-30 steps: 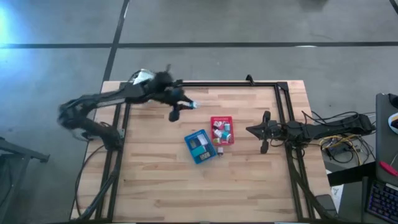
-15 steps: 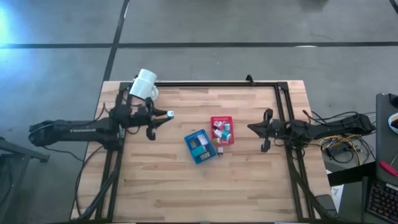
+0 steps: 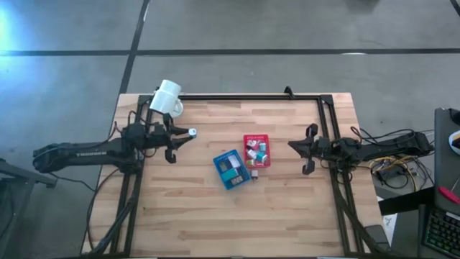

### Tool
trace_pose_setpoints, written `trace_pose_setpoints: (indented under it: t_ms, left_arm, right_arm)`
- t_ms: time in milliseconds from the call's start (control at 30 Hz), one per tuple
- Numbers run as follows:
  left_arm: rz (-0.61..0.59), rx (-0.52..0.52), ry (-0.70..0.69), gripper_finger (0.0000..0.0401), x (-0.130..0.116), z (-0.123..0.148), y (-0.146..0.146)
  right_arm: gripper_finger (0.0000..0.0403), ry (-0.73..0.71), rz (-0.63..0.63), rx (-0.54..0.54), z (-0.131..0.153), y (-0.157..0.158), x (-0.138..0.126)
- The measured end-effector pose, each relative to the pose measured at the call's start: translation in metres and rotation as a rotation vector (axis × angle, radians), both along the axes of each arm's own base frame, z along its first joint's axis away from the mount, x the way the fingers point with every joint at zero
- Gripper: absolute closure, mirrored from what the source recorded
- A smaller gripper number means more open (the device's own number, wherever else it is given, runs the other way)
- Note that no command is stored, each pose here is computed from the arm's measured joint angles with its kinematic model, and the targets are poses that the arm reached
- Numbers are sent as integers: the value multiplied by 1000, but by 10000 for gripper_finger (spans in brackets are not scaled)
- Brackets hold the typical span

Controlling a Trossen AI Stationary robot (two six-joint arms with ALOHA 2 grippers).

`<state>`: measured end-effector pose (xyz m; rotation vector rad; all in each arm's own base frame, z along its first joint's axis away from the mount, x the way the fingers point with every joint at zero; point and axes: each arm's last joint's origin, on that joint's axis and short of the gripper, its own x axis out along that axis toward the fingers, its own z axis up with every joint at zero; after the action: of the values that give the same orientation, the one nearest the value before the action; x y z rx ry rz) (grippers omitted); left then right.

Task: Pick & Place Office items
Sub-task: Put the light blue charger adapter into red bin

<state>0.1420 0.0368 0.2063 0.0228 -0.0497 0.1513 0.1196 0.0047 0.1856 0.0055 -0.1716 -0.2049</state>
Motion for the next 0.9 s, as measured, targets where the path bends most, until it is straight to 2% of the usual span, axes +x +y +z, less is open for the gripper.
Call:
trace_pose_setpoints:
  t_ms: [200,667,900]
  left_arm:
    - [-1,14,50,287,0,-5,0]
    - [-1,32,46,287,0,-6,0]
    - [-1,16,42,287,0,-6,0]
  right_arm:
    - [394,1,-1,-4,0,0,0]
    - [394,12,-8,-48,0,0,0]
    - [394,2,1,-4,0,0,0]
